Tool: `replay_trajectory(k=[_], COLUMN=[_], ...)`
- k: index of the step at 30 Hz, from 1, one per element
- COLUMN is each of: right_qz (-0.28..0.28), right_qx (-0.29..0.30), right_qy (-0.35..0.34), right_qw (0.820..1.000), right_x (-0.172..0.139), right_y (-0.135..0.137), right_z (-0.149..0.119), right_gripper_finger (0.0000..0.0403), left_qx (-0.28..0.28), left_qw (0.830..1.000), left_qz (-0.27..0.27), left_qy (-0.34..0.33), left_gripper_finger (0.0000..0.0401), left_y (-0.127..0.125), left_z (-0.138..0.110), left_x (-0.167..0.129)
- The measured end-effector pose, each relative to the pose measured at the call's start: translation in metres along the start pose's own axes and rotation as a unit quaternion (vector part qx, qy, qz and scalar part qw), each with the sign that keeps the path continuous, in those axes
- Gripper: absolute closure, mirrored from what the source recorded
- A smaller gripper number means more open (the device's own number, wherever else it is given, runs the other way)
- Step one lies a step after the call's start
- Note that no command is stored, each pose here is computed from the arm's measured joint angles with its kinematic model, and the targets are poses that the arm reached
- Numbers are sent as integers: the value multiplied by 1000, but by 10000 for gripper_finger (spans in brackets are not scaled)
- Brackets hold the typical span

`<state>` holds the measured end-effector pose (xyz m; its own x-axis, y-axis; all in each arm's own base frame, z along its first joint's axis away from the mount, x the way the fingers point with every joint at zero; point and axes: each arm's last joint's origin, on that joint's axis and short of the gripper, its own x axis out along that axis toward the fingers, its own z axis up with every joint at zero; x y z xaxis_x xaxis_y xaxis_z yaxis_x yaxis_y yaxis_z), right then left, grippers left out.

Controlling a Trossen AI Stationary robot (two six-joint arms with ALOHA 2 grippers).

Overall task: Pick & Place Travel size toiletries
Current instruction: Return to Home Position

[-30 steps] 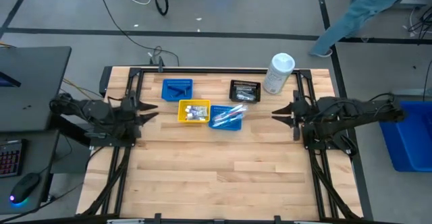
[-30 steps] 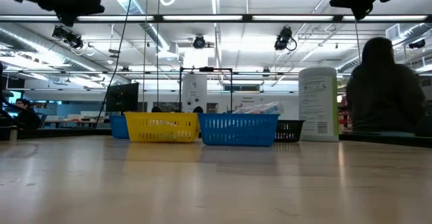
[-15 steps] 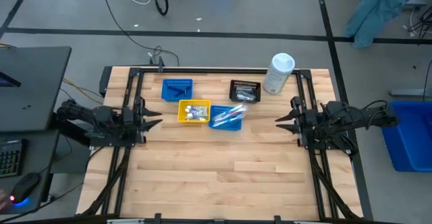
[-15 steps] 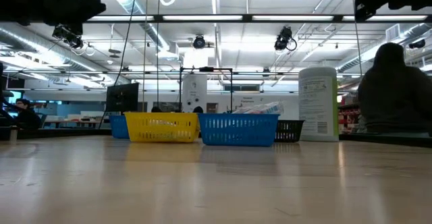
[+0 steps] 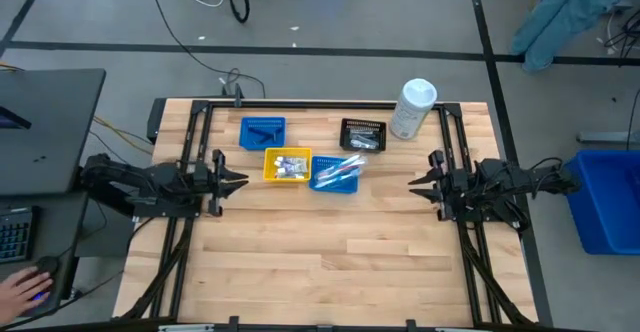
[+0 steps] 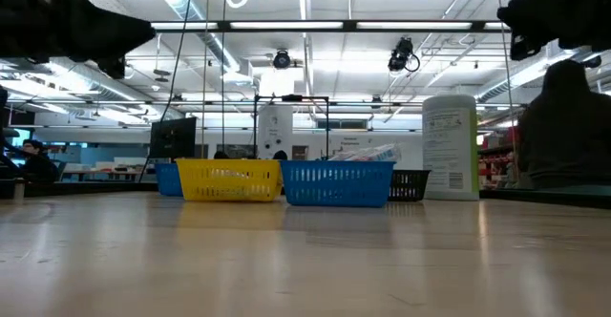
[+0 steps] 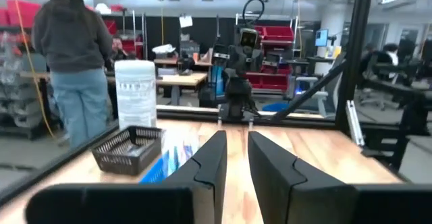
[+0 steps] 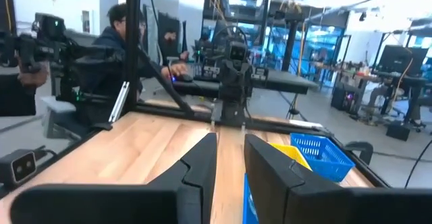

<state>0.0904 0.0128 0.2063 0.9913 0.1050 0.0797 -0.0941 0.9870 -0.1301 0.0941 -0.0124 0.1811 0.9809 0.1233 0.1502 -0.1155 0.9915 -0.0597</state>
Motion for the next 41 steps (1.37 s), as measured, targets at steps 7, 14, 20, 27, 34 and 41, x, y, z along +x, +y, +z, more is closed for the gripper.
replay_trajectory(k=[7, 14, 20, 27, 34, 41], right_qz=[-2, 1, 2, 2, 2, 2], right_qx=[18, 46, 44, 44, 44, 44], right_qy=[-15, 15, 27, 27, 27, 27], right_qw=[1000, 999, 999, 999, 999, 999], right_x=[3, 4, 4, 4, 4, 4], right_y=[4, 5, 5, 5, 5, 5], right_z=[-30, -35, -38, -38, -38, -38], right_gripper_finger=[318, 318, 318, 318, 318, 318], left_qx=[-11, -4, -42, -45, -15, -11], left_qw=[1000, 999, 998, 998, 999, 999], left_qz=[10, 10, 10, 11, 10, 10], left_qy=[-3, 33, 36, 37, 38, 38], left_gripper_finger=[340, 339, 338, 338, 339, 337], left_y=[1, 1, 1, 1, 1, 1], left_z=[1, -7, -7, -8, -8, -8], left_x=[0, 0, 0, 0, 0, 0])
